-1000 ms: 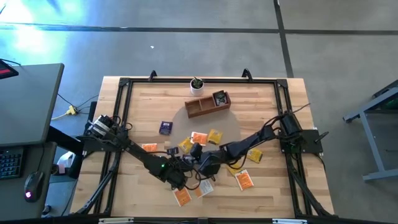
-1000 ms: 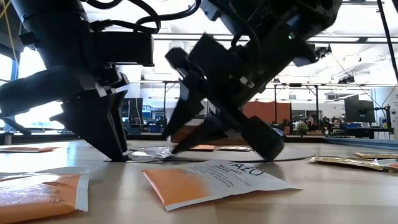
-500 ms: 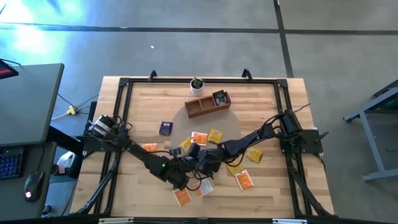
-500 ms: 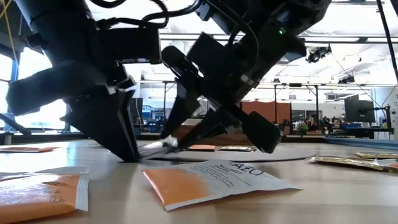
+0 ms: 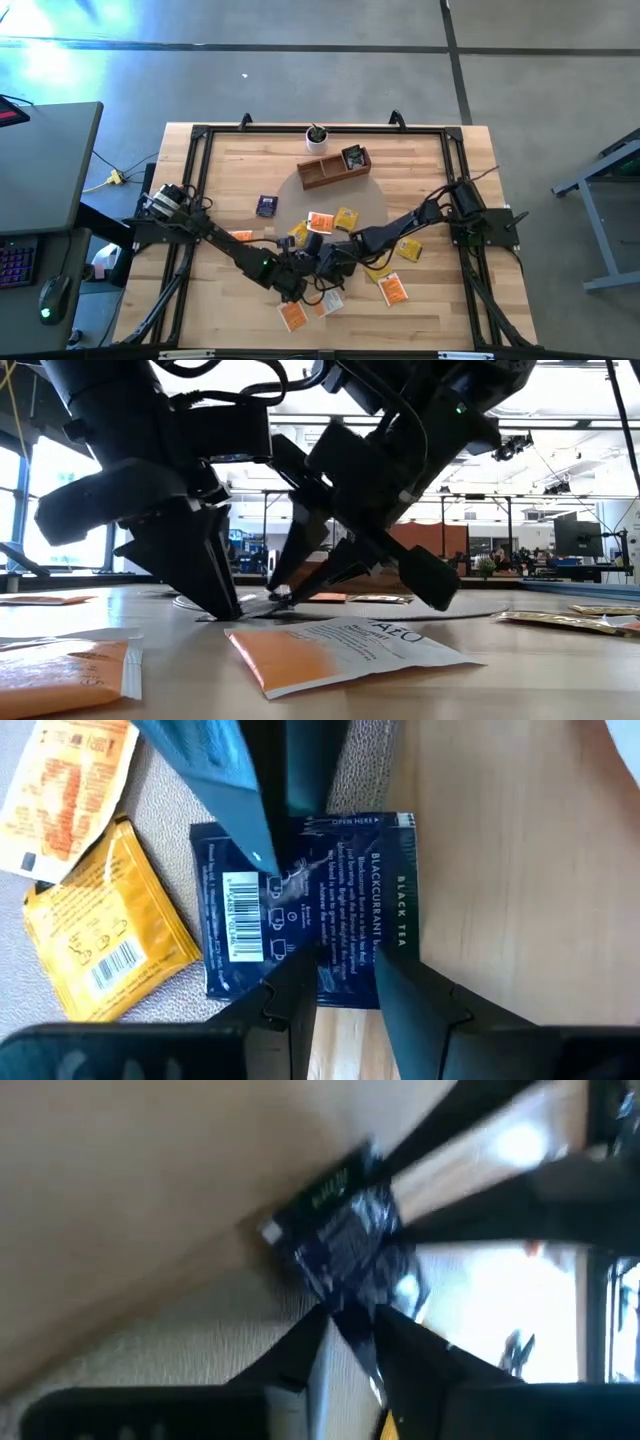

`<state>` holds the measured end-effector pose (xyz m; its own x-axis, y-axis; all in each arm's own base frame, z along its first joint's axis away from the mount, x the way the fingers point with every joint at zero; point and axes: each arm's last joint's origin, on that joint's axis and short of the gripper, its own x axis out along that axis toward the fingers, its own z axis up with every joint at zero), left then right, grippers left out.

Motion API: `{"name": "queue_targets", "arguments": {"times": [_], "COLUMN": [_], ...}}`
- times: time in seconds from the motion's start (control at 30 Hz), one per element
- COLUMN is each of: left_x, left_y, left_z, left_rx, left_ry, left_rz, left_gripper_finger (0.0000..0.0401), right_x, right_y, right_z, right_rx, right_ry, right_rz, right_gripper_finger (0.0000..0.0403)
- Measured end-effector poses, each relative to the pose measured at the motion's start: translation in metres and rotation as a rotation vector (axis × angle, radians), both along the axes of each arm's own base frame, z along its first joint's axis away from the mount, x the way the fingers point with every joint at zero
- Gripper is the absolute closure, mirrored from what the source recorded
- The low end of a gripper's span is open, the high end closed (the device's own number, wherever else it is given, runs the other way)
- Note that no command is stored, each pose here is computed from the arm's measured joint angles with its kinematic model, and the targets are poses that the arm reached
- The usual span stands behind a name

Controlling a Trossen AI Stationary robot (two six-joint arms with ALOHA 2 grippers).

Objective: Pick & Place Tea
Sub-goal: Put the bottom purple tea bag into the right section of the wooden organizer

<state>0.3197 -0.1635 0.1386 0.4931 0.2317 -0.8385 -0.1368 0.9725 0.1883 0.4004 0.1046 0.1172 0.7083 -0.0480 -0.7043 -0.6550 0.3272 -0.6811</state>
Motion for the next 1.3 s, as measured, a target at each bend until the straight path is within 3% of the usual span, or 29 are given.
{"name": "queue_targets", "arguments": {"times": [0.13, 0.23, 0.53, 0.67, 0.87, 1.1, 1.3], "left_x": [-0.001, 0.002, 0.005, 0.000, -0.007, -0.013, -0.017], "left_y": [0.001, -0.001, -0.001, 0.001, 0.003, 0.006, 0.008], "left_z": [0.006, 0.025, 0.092, 0.102, 0.098, 0.074, 0.039], "left_rx": [0.017, -0.010, -0.025, -0.012, -0.044, -0.053, -0.114], "left_ry": [-0.013, -0.052, -0.124, -0.052, 0.028, 0.052, 0.024], "left_rz": [0.009, 0.048, 0.129, 0.164, 0.243, 0.394, 0.385], "left_gripper_finger": [0.0298, 0.0298, 0.0298, 0.0298, 0.0298, 0.0298, 0.0298], "right_x": [-0.003, -0.004, -0.005, -0.006, -0.008, -0.012, -0.013], "right_y": [-0.004, -0.004, -0.001, -0.002, 0.000, 0.005, 0.005], "right_z": [-0.003, -0.003, -0.002, 0.002, 0.012, 0.014, 0.013], "right_rx": [-0.007, 0.034, 0.022, 0.044, 0.061, 0.075, 0.105], "right_ry": [0.036, 0.051, 0.049, 0.045, 0.023, 0.051, 0.062], "right_rz": [-0.070, -0.087, -0.100, -0.126, -0.128, -0.130, -0.138], "right_gripper_finger": [0.0372, 0.0397, 0.0399, 0.0400, 0.0401, 0.0401, 0.0402]}}
